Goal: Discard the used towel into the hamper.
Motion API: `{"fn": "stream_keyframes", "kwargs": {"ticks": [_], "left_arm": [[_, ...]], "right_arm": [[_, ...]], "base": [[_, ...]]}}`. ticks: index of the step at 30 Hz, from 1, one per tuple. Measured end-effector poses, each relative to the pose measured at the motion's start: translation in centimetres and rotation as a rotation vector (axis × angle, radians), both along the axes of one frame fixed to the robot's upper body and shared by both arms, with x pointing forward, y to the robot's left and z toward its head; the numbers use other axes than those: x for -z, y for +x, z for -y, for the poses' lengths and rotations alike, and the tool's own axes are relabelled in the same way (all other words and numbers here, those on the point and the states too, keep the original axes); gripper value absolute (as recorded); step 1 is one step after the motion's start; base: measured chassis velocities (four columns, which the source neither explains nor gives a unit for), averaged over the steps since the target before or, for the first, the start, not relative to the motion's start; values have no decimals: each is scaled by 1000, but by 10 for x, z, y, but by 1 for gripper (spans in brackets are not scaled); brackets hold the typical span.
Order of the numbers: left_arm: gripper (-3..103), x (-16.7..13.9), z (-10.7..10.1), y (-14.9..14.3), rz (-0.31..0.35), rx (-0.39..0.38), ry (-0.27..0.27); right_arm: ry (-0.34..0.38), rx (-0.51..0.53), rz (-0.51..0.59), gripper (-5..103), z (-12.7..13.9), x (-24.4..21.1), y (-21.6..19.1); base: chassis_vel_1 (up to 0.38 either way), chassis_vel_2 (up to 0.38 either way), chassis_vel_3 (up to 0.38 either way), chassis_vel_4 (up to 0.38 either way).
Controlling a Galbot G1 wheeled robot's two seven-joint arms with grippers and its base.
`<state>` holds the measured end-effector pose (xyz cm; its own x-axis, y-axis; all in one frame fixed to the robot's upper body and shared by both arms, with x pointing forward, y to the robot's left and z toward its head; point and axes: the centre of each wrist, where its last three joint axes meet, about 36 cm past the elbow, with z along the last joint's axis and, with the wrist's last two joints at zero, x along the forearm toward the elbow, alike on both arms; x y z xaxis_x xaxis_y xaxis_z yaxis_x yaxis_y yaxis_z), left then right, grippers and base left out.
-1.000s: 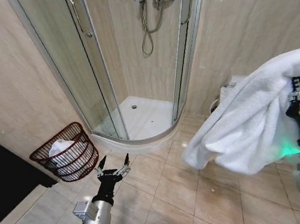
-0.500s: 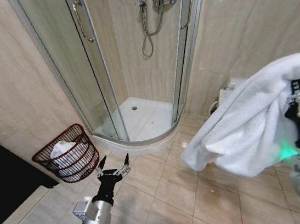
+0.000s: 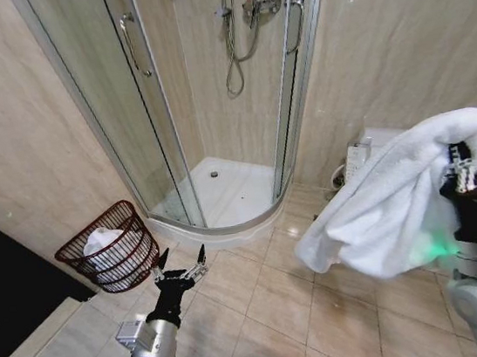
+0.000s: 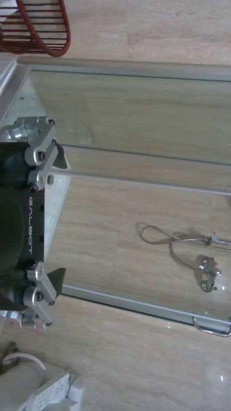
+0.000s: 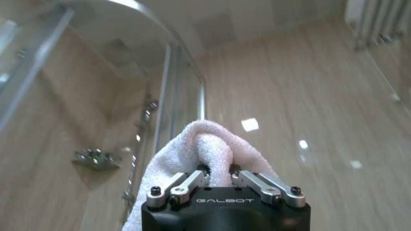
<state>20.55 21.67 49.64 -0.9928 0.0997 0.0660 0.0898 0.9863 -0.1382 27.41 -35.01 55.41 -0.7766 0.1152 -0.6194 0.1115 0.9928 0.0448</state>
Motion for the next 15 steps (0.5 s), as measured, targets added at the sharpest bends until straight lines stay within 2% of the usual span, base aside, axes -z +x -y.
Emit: {"fn": "stream_keyframes", "kwargs": {"ticks": [4,9,10,12,13,14,15], "left_arm": [[100,0,0,0,0,0,0],[100,0,0,0,0,0,0],[100,0,0,0,0,0,0],[100,0,0,0,0,0,0],[100,0,0,0,0,0,0],[100,0,0,0,0,0,0],[100,0,0,0,0,0,0]], "right_arm": [[87,14,-76,13,-11,-3,-3],[122,21,-121,13,-17,-3,-3],[149,22,-140,13,-19,-3,-3],[274,3,-210,13,-27,-7,-5],[306,-4,-227,13,-29,-8,-6],[306,-4,-227,13,-29,-8,-6],[352,-14,-250,13,-32,-10,-7]], "base": [[0,0,0,0],[0,0,0,0],[0,0,0,0],[0,0,0,0],[0,0,0,0],[0,0,0,0],[0,0,0,0]]}}
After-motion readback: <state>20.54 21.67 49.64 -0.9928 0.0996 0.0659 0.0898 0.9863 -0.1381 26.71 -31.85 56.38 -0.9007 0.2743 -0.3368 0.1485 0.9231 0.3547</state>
